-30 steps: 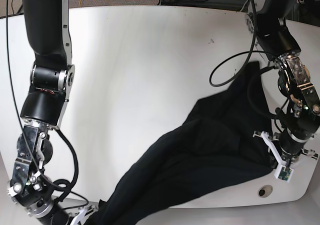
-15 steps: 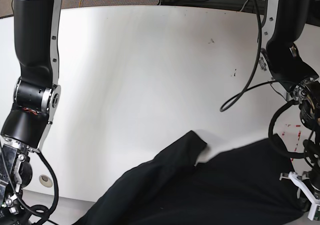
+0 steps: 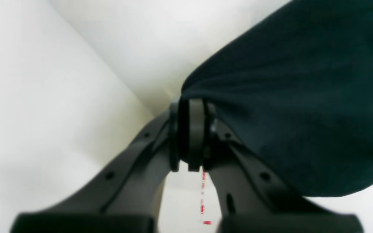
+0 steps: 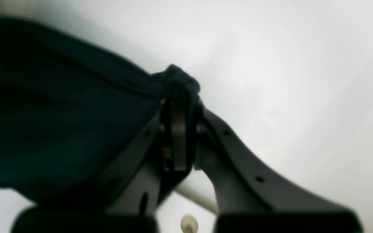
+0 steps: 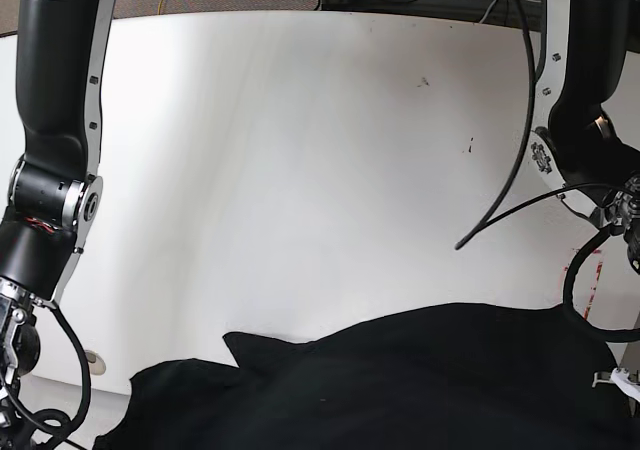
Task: Layout the t-shirt on the table in an organized manner, then fold the t-shirt properly
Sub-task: 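Lift the crumpled shirt with both grippers and pull its ends apart, then drag the stretched shirt across the table with both grippers, spreading it flat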
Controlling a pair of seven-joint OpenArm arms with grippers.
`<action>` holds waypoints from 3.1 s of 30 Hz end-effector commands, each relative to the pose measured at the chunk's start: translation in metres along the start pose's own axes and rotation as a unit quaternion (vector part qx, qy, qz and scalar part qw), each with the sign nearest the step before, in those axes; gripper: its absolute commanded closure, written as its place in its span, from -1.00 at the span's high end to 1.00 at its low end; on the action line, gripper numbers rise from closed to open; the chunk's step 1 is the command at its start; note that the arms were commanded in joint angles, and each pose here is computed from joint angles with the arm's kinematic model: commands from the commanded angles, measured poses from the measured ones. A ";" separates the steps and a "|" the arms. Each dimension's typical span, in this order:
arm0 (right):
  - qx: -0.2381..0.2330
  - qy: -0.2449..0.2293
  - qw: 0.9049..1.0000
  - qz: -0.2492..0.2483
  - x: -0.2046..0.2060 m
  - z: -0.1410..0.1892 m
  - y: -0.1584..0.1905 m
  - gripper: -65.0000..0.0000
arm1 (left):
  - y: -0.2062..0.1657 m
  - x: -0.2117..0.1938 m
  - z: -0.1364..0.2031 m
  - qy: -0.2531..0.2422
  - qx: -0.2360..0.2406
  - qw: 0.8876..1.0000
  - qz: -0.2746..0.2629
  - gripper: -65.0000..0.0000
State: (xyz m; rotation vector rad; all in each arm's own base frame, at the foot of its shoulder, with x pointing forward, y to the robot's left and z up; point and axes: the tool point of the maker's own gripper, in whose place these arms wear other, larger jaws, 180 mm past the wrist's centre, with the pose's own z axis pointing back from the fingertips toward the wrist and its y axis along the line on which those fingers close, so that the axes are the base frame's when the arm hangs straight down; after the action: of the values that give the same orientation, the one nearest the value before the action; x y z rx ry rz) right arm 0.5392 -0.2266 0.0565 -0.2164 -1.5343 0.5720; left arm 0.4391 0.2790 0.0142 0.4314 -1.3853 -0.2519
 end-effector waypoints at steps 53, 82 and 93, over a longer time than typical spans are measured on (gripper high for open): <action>0.138 0.319 0.931 -0.107 -0.325 0.225 0.264 -1.00 | -0.104 -0.377 0.174 0.381 -0.126 0.916 -0.006 -0.97; 0.157 0.395 0.897 -0.119 -0.362 0.291 0.287 -1.00 | -0.092 -0.411 0.206 0.415 -0.144 0.898 -0.032 -0.96; 0.147 0.397 0.898 -0.120 -0.364 0.292 0.280 -1.00 | -0.099 -0.403 0.194 0.401 -0.148 0.904 -0.029 -0.95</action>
State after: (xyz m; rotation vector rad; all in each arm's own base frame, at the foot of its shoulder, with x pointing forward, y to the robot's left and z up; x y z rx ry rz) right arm 0.2100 -0.2205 -0.3920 0.0100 -0.6194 0.4252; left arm 0.1726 0.3267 -0.3760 0.2391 -0.4721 -0.2725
